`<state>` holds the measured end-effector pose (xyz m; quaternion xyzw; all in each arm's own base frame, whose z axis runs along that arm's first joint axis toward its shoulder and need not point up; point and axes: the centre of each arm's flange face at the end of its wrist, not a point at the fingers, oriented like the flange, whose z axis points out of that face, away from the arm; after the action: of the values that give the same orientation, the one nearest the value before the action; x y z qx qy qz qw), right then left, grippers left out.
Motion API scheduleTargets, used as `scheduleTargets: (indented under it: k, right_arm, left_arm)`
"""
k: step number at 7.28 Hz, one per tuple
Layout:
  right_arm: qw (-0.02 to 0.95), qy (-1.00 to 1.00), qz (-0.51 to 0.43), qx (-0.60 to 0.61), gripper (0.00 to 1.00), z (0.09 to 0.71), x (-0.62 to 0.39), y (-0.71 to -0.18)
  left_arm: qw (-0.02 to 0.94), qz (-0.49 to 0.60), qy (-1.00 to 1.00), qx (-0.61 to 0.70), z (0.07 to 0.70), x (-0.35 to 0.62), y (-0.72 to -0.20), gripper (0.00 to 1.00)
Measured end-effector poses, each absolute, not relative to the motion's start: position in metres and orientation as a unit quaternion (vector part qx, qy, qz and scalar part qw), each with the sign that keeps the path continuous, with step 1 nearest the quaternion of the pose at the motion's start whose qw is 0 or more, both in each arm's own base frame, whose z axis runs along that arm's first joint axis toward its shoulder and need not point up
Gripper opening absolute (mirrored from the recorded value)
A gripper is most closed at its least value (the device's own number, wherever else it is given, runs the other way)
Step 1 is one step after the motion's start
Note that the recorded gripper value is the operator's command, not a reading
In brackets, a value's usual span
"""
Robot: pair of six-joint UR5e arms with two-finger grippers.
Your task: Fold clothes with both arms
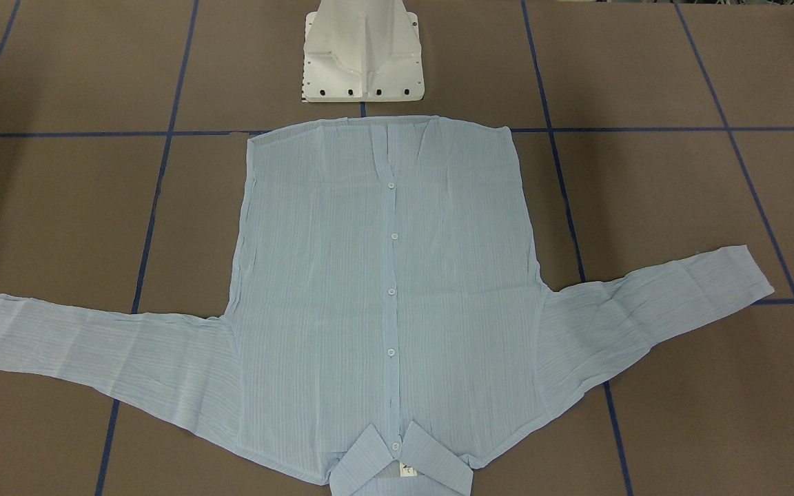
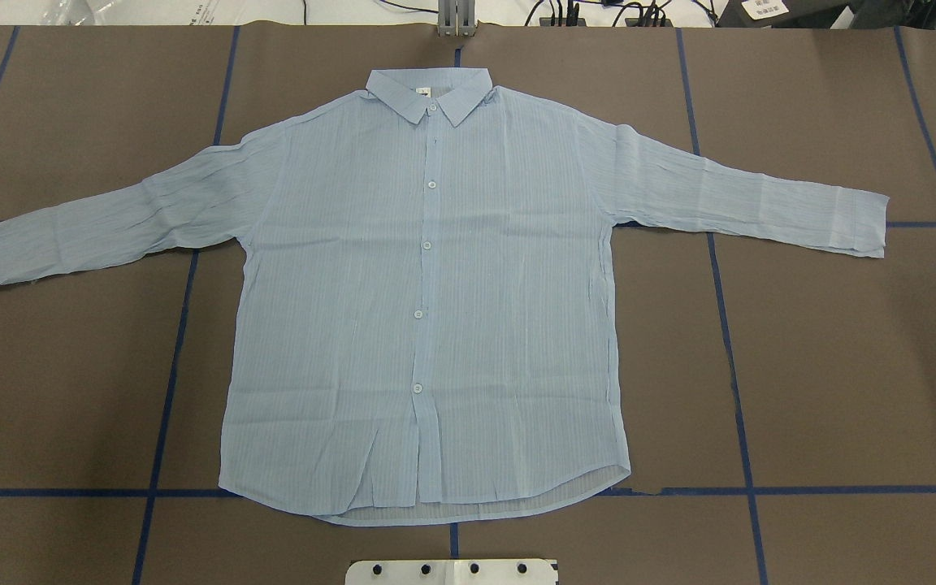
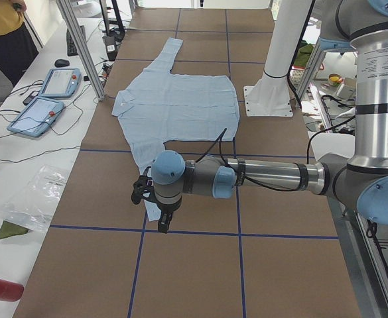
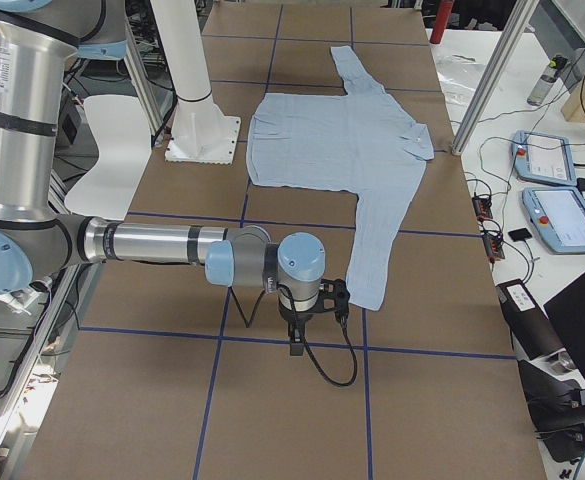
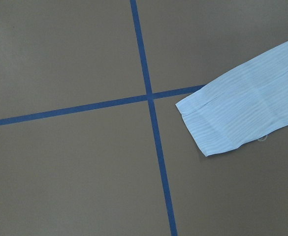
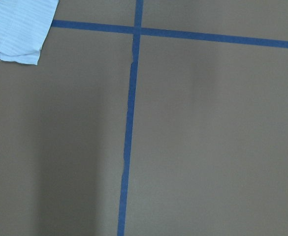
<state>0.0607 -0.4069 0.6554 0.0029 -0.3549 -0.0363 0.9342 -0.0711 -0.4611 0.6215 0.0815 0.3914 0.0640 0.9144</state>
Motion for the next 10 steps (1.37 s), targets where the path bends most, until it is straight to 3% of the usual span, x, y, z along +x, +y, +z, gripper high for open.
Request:
scheduleTargets:
  k: [10]
  right_arm:
    - [0.934, -0.355, -0.040, 0.010, 1.00, 0.652, 0.061, -0.411]
  left_arm:
    - [0.895, 0.125, 0.365, 0.223, 0.627, -0.074, -0.465, 1.00]
